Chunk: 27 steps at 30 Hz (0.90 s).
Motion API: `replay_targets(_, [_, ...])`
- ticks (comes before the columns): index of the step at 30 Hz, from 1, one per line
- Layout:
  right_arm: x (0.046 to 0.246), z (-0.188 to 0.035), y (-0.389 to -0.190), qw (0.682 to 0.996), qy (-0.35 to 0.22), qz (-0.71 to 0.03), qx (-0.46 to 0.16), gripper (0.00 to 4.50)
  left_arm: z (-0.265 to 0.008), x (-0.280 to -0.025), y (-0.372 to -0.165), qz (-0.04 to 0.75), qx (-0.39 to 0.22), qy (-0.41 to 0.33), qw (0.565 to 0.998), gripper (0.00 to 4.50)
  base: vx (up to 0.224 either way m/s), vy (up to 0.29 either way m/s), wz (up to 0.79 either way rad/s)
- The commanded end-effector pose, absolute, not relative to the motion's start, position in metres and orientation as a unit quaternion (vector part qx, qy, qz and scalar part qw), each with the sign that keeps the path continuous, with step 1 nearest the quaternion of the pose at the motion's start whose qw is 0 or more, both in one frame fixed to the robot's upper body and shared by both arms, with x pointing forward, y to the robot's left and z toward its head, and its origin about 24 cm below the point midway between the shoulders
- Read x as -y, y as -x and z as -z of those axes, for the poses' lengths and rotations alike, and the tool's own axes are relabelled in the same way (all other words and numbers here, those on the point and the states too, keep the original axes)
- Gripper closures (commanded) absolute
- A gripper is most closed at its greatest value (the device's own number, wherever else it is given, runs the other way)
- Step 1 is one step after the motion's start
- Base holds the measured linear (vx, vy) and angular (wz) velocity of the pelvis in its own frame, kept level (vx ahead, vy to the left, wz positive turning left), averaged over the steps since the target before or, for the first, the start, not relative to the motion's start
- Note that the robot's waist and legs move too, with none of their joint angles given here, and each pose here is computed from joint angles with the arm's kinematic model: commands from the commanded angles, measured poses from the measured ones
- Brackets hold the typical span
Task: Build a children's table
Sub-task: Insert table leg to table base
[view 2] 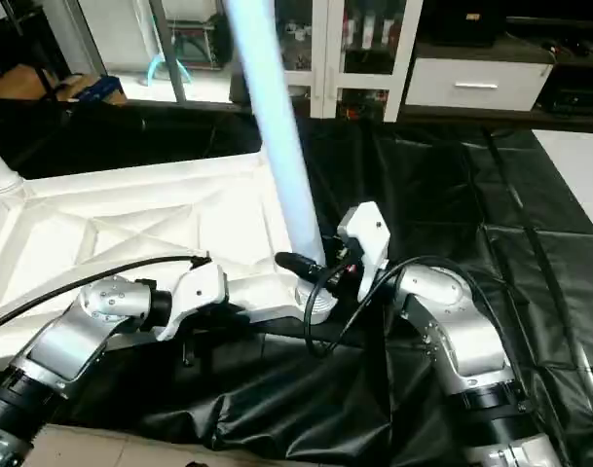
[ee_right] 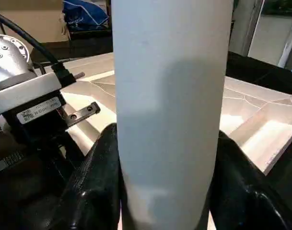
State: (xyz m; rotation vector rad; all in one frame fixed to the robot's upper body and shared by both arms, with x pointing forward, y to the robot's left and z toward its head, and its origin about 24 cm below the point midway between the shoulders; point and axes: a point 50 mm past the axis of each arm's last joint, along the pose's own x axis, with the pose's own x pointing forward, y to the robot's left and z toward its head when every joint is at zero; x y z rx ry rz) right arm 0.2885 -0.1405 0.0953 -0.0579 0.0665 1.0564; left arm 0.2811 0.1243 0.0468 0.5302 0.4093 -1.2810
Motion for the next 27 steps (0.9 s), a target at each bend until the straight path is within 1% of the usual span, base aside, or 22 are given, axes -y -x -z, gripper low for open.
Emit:
replay_targets(1, [0.135,-0.089,-0.288,0.856,0.044,-0.515,-0.032,2.66,-0.027,-0.123,-0.269,0.6,-0.226,-0.231,0.732,4.5,0.0,0.0,0.0])
replay_targets(5, [0.13,-0.089,-0.29,0.854,0.049,-0.518,-0.017,2.66,-0.028,-0.122,-0.27,0.602,-0.224,-0.231,0.731,4.5,0.0,0.0,0.0])
replay_targets(7, [0.125,-0.087,-0.289,0.842,0.044,-0.537,-0.023,2.66,-0.028,-0.121,-0.27,0.604,-0.223,-0.231,0.73,4.5,0.0,0.0,0.0])
replay_targets(10, [0.117,-0.081,-0.282,0.816,0.041,-0.576,-0.036,2.66,-0.028,-0.121,-0.27,0.603,-0.223,-0.232,0.73,4.5,0.0,0.0,0.0])
replay_targets(13, [0.113,-0.079,-0.279,0.806,0.039,-0.59,-0.04,2.66,-0.027,-0.121,-0.27,0.604,-0.224,-0.232,0.729,4.5,0.0,0.0,0.0])
replay_targets(15, [0.112,-0.078,-0.278,0.802,0.043,-0.595,-0.042,2.66,-0.027,-0.121,-0.269,0.604,-0.224,-0.232,0.729,4.5,0.0,0.0,0.0])
replay_targets(27, [0.112,-0.077,-0.278,0.801,0.043,-0.595,-0.042,2.66,-0.027,-0.121,-0.269,0.604,-0.224,-0.232,0.729,4.5,0.0,0.0,0.0])
